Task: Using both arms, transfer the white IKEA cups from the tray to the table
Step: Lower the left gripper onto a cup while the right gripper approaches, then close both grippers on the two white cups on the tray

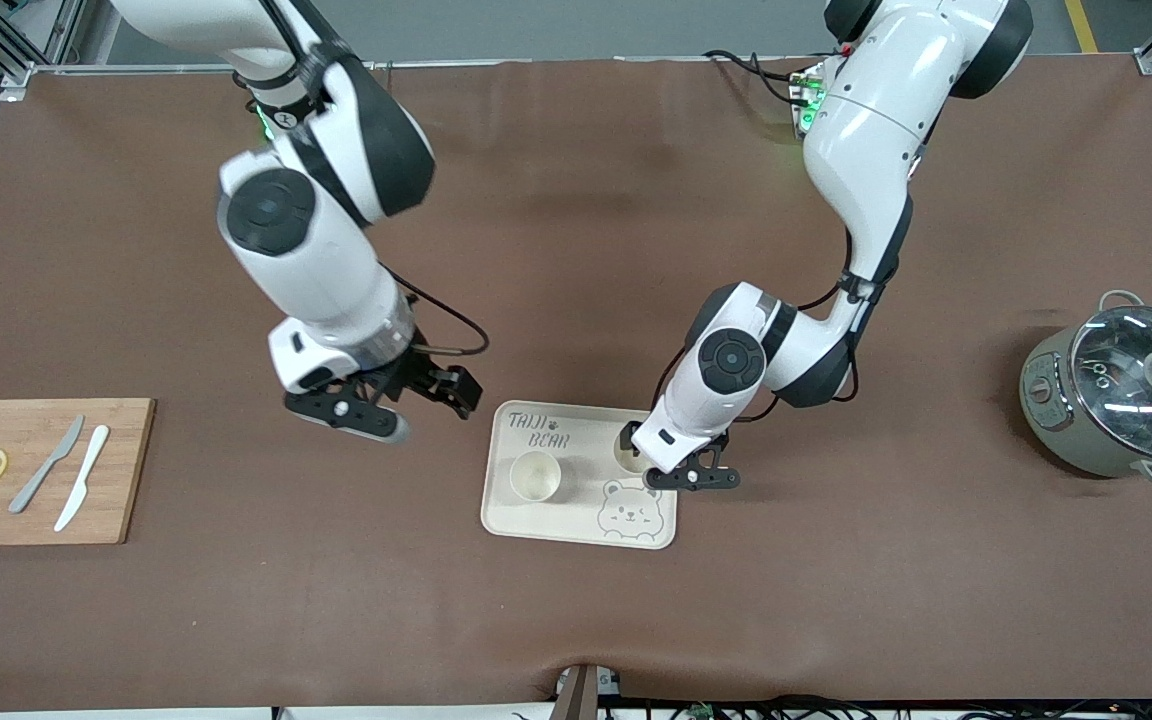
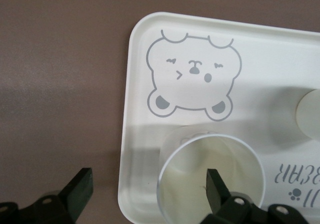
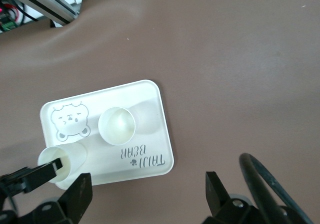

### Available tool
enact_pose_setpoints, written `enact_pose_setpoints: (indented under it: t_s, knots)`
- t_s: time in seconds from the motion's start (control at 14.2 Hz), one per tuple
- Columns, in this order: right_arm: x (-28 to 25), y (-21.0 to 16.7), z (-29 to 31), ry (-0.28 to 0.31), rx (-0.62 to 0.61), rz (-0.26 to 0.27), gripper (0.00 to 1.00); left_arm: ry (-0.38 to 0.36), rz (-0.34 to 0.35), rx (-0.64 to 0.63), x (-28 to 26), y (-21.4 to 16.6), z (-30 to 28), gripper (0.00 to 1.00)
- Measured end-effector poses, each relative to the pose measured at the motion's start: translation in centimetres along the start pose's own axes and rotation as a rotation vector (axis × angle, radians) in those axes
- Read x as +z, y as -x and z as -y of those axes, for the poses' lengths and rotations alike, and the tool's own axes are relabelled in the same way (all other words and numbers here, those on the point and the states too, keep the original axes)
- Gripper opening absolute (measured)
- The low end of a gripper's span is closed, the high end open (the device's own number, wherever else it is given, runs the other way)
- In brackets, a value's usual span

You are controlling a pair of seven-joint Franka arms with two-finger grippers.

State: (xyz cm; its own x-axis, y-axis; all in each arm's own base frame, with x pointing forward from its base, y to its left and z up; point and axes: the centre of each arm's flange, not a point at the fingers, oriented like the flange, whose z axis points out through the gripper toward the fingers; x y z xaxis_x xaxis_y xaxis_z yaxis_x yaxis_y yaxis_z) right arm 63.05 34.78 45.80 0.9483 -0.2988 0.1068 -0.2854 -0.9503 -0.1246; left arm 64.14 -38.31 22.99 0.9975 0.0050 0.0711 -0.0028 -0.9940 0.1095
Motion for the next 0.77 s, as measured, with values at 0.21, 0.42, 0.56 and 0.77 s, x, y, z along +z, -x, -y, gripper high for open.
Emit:
enact_pose_setpoints:
  t_s: [0.21,0.42,0.56,0.77]
  knots:
    - [4.7,0.9,1.4,0.033,-0.017,-0.003,1.0,-0.003,0.005,-0.001,0.5,0.1,0.1,1.0]
    - [8.2,0.5,1.4,0.055,-0.032,-0.021,1.0,-0.006,0.009,-0.002,0.8,0.1,0.2,1.0]
    - [10.0,0.1,1.3,0.049,-0.032,-0.031,1.0,-0.008,0.012,-0.002,1.1,0.2,0.3,1.0]
    - [11.8,-0.2,1.2,0.05,-0.03,-0.032,1.0,-0.009,0.015,-0.003,1.3,0.2,0.4,1.0]
